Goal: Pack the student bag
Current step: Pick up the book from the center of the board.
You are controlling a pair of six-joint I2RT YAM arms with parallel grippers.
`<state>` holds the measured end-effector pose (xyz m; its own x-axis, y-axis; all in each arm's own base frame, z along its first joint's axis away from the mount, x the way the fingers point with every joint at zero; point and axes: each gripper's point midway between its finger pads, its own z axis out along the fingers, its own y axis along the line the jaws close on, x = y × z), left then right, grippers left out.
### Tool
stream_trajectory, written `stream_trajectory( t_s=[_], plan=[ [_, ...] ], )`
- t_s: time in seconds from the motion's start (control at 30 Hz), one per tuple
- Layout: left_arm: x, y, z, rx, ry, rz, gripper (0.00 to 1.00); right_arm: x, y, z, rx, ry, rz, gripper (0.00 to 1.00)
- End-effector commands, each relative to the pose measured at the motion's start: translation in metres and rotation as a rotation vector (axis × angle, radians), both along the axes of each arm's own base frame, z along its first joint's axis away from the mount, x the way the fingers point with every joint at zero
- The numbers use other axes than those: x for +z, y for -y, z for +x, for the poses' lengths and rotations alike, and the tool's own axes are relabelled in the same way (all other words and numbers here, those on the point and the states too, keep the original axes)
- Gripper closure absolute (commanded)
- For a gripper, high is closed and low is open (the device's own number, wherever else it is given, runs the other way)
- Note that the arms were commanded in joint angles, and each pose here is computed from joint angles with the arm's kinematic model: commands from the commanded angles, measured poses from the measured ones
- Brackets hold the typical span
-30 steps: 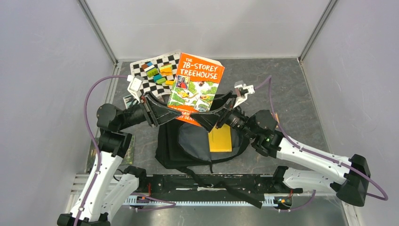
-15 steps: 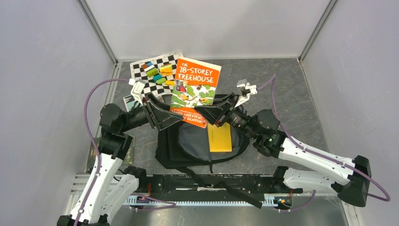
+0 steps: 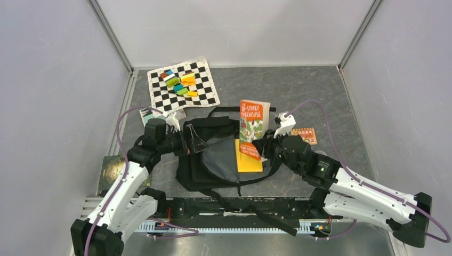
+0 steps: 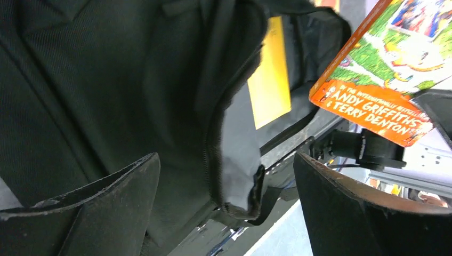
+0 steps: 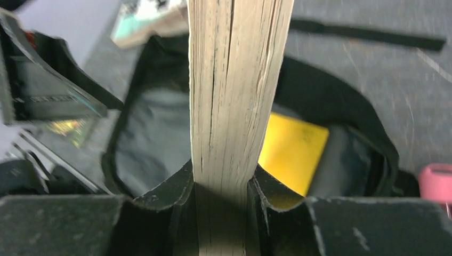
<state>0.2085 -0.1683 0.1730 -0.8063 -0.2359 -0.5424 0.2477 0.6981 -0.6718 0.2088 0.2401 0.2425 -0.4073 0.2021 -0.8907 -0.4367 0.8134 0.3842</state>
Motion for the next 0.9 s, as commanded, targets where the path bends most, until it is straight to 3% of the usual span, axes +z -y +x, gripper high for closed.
stream_trajectory(
  t_s=[0.0, 0.23, 0.3, 0.43, 0.5, 0.57, 0.87],
  plan=[
    [-0.024, -0.008, -0.002, 0.042, -0.038, 0.059, 0.0, -0.026, 0.005, -0.021, 0.043, -0.102, 0.016, 1.0],
    [-0.054, 0.021, -0.016, -0.042, -0.129, 0.007, 0.01, -0.076, 0.009, -0.049, 0.107, -0.272, -0.02, 1.0],
    [-0.058, 0.028, -0.017, -0.061, -0.144, 0.001, 0.08, -0.082, 0.013, -0.052, 0.099, -0.292, -0.03, 1.0],
    [-0.05, 0.044, -0.015, -0.104, -0.129, -0.021, 0.5, -0.093, 0.015, -0.057, 0.087, -0.33, -0.011, 1.0],
    [-0.037, 0.046, -0.011, -0.121, -0.089, -0.014, 0.84, -0.098, 0.013, -0.059, 0.086, -0.352, 0.013, 1.0],
    [-0.018, 0.044, -0.007, -0.129, -0.027, -0.005, 0.98, -0.104, 0.011, -0.06, 0.077, -0.38, 0.043, 1.0],
    [0.04, 0.055, -0.027, -0.274, 0.1, -0.101, 0.98, -0.109, -0.008, -0.062, 0.087, -0.431, 0.195, 1.0]
  ],
)
